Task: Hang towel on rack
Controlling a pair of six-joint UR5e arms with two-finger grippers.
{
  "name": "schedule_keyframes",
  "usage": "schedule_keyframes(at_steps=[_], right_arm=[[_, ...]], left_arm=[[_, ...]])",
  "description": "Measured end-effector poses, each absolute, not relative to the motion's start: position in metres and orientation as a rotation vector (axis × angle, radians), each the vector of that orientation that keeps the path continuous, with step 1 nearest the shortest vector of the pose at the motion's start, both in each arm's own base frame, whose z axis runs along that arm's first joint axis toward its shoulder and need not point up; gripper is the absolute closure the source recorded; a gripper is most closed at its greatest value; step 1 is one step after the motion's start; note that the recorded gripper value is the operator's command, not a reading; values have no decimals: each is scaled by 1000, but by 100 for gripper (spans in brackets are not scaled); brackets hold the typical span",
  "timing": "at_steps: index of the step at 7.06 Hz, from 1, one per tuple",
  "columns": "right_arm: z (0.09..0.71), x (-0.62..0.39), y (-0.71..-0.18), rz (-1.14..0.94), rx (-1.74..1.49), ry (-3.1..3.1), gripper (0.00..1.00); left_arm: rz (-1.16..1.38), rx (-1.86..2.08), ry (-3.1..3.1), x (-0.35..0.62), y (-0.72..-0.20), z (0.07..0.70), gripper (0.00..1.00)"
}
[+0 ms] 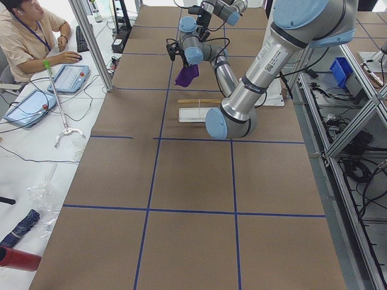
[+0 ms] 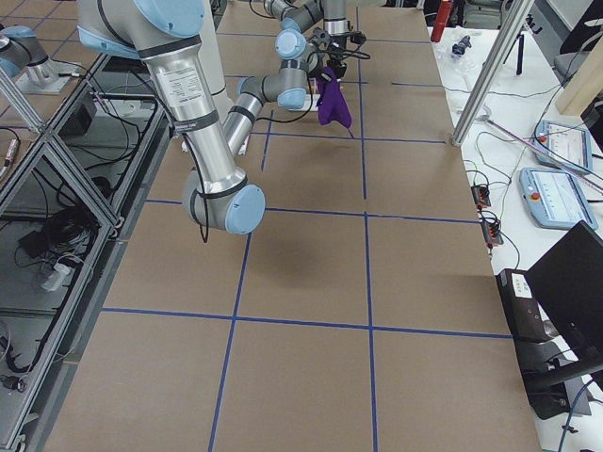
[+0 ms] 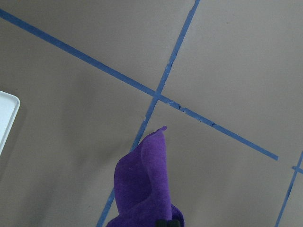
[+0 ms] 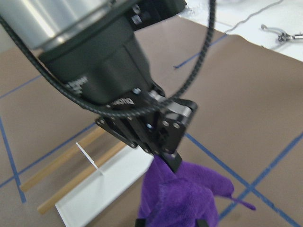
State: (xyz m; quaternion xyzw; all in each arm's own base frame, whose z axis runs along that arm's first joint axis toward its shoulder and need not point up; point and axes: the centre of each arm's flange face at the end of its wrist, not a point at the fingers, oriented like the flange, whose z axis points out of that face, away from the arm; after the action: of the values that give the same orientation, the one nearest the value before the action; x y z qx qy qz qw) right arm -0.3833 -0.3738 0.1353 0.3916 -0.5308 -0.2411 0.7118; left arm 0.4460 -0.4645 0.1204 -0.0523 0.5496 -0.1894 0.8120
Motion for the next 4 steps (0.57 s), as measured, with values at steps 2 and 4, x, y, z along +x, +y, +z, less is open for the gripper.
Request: schedule_keyframes(at_steps=[2,4], right_arm=[[152,-370,-387,-531,684,-1067,0],[184,-350,-417,-492,534,-948,0]], left_arm=[[-346,-69,1166,423,-450,147,100],[-260,-9,1130,408,-445,180,100]])
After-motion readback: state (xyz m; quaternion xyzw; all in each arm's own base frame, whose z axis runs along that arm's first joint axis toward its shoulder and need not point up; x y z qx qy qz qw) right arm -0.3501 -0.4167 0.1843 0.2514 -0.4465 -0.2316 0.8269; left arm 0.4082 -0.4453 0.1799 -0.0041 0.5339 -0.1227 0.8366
